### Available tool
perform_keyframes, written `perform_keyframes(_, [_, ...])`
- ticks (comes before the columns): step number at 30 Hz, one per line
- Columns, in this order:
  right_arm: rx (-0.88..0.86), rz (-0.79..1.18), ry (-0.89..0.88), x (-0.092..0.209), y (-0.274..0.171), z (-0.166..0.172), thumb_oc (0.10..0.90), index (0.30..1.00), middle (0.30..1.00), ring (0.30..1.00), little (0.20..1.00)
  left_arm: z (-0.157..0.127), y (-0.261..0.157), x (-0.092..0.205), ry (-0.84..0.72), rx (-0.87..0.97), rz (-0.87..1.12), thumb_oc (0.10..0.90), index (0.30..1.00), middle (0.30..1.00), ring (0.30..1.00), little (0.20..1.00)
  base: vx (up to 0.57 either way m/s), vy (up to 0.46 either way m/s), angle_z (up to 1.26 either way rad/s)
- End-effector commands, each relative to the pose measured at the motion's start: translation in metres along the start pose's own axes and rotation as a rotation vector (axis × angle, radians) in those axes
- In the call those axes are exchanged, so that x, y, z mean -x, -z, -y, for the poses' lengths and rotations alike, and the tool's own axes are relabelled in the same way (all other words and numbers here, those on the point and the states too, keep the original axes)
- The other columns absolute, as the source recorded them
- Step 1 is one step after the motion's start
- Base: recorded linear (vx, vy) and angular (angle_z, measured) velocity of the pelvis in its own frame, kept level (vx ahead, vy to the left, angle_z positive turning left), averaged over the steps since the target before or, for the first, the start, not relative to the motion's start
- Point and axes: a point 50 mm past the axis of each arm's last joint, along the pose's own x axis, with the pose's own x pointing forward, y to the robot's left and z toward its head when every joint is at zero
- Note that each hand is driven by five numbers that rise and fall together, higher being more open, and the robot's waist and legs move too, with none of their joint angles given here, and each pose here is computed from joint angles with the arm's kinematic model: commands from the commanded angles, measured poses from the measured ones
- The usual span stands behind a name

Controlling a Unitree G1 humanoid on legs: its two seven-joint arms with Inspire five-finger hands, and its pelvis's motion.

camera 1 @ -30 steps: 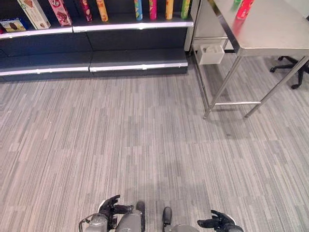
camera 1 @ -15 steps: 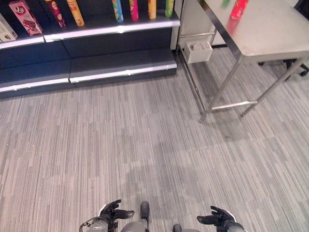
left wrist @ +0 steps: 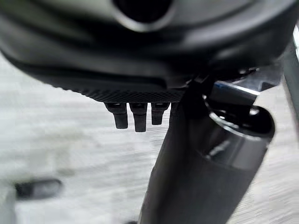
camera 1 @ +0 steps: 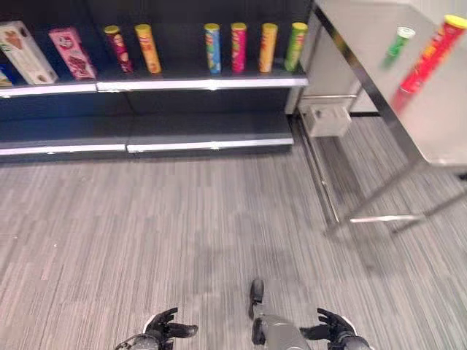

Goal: Put the goods on the table back onto the shelves and tidy them up.

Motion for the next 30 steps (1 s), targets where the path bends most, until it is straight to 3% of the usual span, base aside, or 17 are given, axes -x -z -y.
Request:
perform_keyframes(1, [0.035, 0.073, 0.044, 0.000, -0.017, 0.020, 0.800, 0.900, 0.900, 0.900, 0.900, -0.015, -0.047, -0.003, -0.019, -0.044, 0.162, 0.800, 0.900, 0.900, 0.900, 0.900, 0.25, -0.260, 0.25])
perform_keyframes(7, [0.003, 0.083, 0.053, -0.001, -0.024, 0.018, 0.800, 0.900, 0.900, 0.900, 0.900, -0.013, -0.041, -0.004, -0.035, -0.019, 0.131, 0.800, 0.900, 0.900, 0.900, 0.900, 0.32, -0.115, -0.36])
perform_keyframes(19, [0.088, 0.030, 0.030, -0.001, -0.007, 0.009, 0.800, 0.900, 0.900, 0.900, 0.900, -0.029, -0.016, -0.001, -0.086, -0.015, 0.055, 0.800, 0.900, 0.900, 0.900, 0.900, 0.34, 0.126, -0.79])
perform_keyframes(30, [0.064, 0.070, 0.037, -0.002, -0.020, 0.007, 0.800, 0.900, 0.900, 0.900, 0.900, -0.037, -0.038, -0.001, -0.103, -0.047, 0.118, 0.800, 0.900, 0.900, 0.900, 0.900, 0.08, 0.059, -0.30])
